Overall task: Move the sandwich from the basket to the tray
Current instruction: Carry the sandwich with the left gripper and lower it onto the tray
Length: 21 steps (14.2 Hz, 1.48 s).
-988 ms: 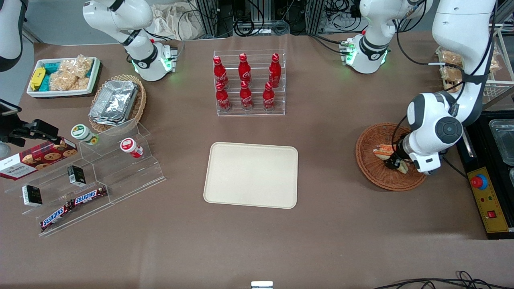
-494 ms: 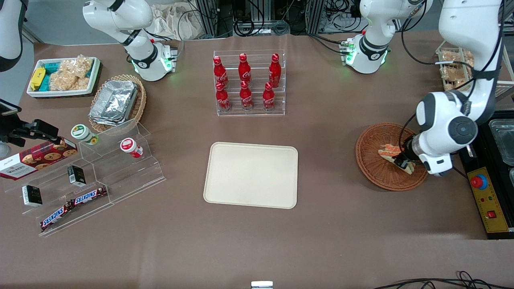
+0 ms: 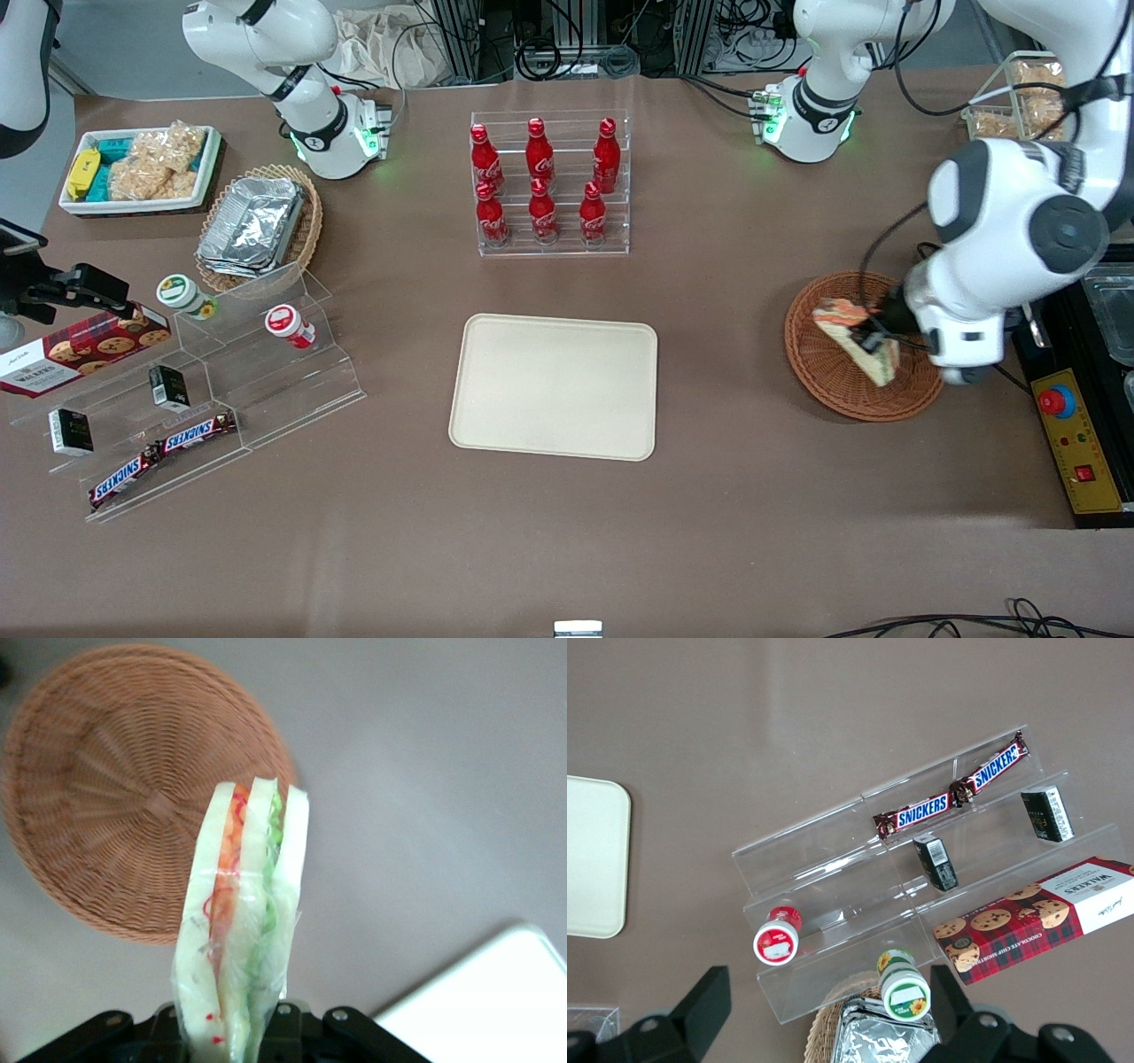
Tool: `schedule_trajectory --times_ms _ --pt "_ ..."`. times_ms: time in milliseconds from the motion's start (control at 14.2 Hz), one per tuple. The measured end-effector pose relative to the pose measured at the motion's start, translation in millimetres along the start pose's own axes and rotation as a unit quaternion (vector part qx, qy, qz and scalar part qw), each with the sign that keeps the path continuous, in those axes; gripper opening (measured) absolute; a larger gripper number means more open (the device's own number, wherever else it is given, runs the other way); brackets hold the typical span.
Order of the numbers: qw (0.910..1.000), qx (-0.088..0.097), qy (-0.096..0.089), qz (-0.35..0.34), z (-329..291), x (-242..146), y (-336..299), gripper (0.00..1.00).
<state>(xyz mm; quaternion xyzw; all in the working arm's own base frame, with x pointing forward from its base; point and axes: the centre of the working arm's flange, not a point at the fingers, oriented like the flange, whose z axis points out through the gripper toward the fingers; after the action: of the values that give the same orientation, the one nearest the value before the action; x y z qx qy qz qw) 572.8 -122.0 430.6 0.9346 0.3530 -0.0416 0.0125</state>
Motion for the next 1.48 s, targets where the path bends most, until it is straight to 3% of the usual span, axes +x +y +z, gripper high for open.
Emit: schedule_trajectory --times_ms 282,494,847,988,1129,1200,1341,1482 --pt "0.9907 -0.017 -0.012 0.134 19 -102 78 0.20" --pt "0.9734 -0.039 -0.006 0.226 64 -148 121 0.20" --pt "0.9367 -0.087 0.025 0.338 147 -188 175 0.20" --pt "0.9270 -0.086 0.032 0.364 183 -189 184 0.17" --pt "0.9234 -0.081 0.033 0.374 209 -183 188 0.17" --pt "0.9235 -0.080 0.031 0.374 215 -180 190 0.22" --pt "0.9220 -0.081 0.035 0.377 217 -176 194 0.40" --pt "0.9263 -0.089 0.041 0.364 209 -172 199 0.60"
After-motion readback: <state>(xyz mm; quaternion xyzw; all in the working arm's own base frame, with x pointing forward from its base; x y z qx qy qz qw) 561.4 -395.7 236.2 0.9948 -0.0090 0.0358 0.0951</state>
